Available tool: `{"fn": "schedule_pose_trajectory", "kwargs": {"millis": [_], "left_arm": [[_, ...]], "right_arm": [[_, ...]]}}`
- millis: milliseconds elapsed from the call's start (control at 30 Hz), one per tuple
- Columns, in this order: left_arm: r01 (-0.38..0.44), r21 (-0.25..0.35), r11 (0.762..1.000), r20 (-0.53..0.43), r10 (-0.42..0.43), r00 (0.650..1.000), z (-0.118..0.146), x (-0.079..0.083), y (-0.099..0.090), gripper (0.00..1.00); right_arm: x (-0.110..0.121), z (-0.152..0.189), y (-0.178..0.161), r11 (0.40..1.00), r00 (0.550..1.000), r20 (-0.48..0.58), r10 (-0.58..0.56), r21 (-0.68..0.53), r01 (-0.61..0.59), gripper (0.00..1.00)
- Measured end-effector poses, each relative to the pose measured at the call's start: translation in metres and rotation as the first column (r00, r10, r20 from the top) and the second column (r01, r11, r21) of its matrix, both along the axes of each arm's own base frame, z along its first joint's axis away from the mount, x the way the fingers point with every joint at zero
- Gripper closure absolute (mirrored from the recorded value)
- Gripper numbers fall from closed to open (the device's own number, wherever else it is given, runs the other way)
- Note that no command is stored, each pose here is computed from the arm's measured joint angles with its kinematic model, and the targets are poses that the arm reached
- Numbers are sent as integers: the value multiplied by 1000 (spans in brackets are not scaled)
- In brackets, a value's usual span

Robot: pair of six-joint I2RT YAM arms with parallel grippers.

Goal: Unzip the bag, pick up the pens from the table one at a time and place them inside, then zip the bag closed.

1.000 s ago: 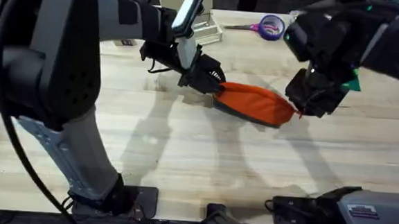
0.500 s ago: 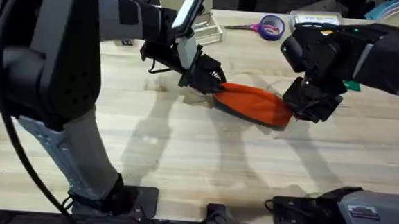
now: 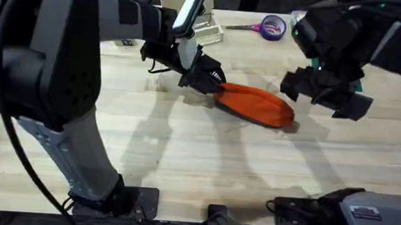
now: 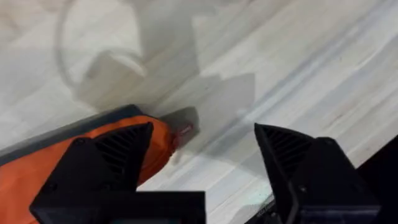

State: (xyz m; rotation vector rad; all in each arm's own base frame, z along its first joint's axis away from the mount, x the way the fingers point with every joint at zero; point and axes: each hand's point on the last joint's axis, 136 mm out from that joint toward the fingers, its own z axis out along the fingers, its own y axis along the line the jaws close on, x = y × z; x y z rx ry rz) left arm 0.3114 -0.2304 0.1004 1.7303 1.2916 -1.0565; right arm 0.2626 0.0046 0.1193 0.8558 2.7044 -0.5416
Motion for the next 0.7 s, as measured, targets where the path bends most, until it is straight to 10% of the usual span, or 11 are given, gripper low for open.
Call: {"fn": "schedule_pose_trajectory", "kwargs": {"millis": [567,700], "left_arm": [[0,2,1000,2,0,1000,0,0,0,952],[-3,-3,1000,8,3,1000,0,2,1,671]], "right_arm": [[-5,44,18,990,985,107,132,43,-138,5],[-13,63,30,978,966,187,177,79,-195,5]]}}
